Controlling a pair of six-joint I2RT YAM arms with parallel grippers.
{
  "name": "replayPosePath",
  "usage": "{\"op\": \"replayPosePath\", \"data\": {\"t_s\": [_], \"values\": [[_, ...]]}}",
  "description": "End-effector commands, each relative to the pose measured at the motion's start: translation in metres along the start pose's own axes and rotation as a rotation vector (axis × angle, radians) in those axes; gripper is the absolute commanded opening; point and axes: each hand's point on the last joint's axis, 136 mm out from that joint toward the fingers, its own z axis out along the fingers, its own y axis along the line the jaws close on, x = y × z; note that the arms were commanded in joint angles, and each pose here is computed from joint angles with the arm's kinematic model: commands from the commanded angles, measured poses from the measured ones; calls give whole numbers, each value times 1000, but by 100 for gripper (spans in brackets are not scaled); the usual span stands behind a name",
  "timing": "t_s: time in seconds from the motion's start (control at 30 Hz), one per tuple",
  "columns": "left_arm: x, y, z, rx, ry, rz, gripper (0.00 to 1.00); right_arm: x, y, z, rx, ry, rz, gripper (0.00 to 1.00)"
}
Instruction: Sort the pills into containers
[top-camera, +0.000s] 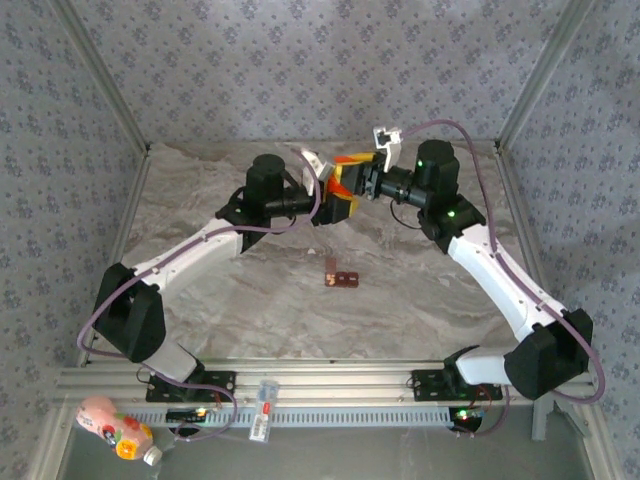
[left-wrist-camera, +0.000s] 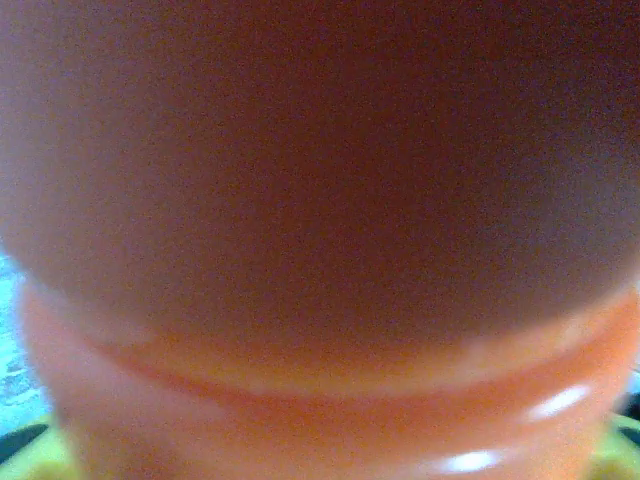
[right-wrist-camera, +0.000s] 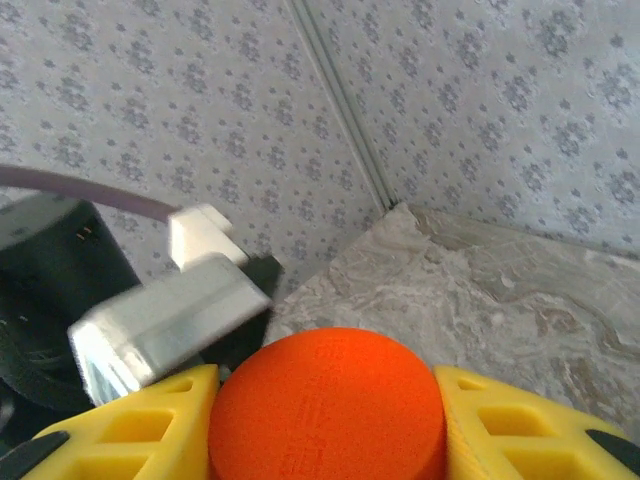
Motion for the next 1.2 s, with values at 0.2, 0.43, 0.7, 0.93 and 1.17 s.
{"op": "replayPosePath", "data": {"t_s": [0.2,0.43,0.7,0.93,1.17], "values": [[-18,-6,-3,-5,-48,74,100,17,-52,-22,174,-15,82,14],[-11,0,-17,-87,-40,68,100,31,-100,-49,392,-61,47,15],[-6,29,-43,-325,-54,52,100,62,-153,-82,678,-145,-90,15],[-7,45,-58,-451,-55,40,100,109,-188,-92,825,-150,-90,13],[-2,64,-67,-562,-60,-4,100,155,-200,-86,903,-97,-110,14]]}}
